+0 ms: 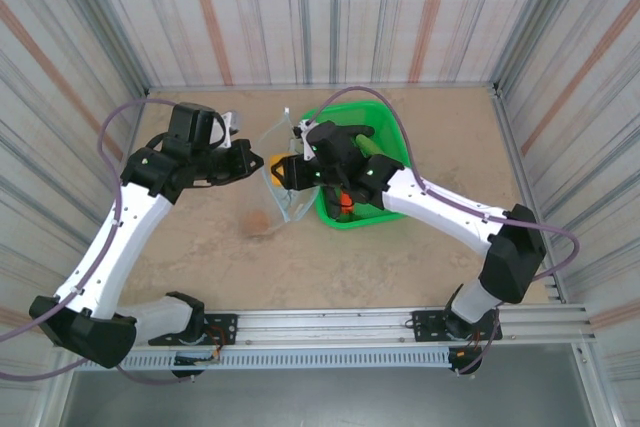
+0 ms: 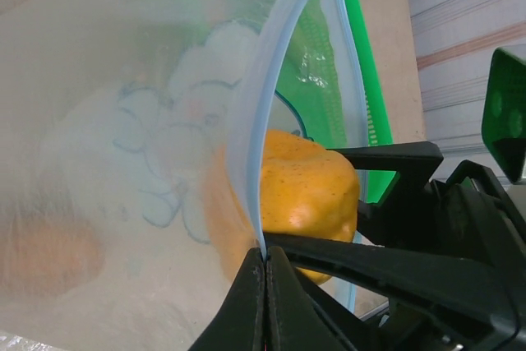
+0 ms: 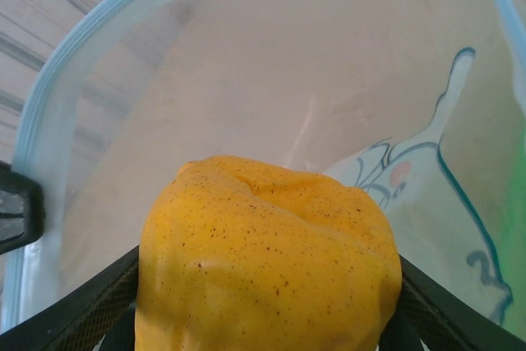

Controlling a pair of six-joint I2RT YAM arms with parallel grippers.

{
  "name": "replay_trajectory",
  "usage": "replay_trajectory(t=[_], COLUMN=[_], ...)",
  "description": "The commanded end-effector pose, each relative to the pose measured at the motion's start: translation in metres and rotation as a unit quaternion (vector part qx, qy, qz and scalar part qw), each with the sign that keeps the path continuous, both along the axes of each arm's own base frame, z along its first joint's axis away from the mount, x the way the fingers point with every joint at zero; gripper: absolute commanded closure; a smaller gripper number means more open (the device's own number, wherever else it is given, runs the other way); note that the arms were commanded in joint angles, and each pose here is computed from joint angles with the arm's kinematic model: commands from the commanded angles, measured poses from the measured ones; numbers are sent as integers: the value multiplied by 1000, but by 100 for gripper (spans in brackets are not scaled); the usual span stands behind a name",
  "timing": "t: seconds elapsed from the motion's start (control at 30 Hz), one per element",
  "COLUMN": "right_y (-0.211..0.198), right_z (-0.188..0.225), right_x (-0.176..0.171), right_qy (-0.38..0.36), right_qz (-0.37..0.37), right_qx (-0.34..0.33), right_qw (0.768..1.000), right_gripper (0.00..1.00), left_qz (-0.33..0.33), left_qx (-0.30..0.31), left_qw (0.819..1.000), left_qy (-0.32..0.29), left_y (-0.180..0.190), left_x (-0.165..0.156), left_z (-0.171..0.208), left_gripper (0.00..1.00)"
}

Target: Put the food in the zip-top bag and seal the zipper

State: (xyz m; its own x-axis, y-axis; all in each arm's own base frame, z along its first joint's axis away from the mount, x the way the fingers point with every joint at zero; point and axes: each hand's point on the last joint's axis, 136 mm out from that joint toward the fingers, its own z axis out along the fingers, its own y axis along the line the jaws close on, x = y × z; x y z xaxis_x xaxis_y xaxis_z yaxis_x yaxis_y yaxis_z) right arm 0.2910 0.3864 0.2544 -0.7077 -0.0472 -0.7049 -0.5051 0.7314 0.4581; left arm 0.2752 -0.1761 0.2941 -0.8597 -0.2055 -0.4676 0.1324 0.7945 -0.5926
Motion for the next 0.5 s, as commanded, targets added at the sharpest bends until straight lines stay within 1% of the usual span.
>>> replay_trajectory(t=[0.0, 0.13, 0.17, 0.23, 0.27, 0.37, 0.47], right_y=[1, 10, 11, 13, 16, 22, 22], right_z=[6, 2, 1, -1, 1, 9, 13], right_x=[12, 21, 23, 26, 24, 16, 9], right_qy=[-23, -26, -25, -22, -22, -29, -28], right_qz=[-17, -19, -22, -26, -21, -3, 8], right_qx=[-25, -36, -40, -46, -43, -23, -13], right_qw=[999, 999, 999, 998, 999, 999, 999], right_gripper=[32, 30, 27, 14, 11, 10, 12], left_qz=[-9, -4, -4, 0, 0, 1, 3], left_qx=[-13, -12, -12, -12, -10, -10, -11], left_qw=[1000, 1000, 1000, 1000, 1000, 1000, 1000], left_qy=[-18, -21, -21, -22, -20, -20, -15], left_y=[-3, -2, -2, -1, -1, 0, 3], left_x=[-5, -2, -2, 0, 0, 1, 2], left_z=[16, 17, 17, 17, 16, 15, 11], left_gripper=[100, 100, 100, 100, 100, 100, 100])
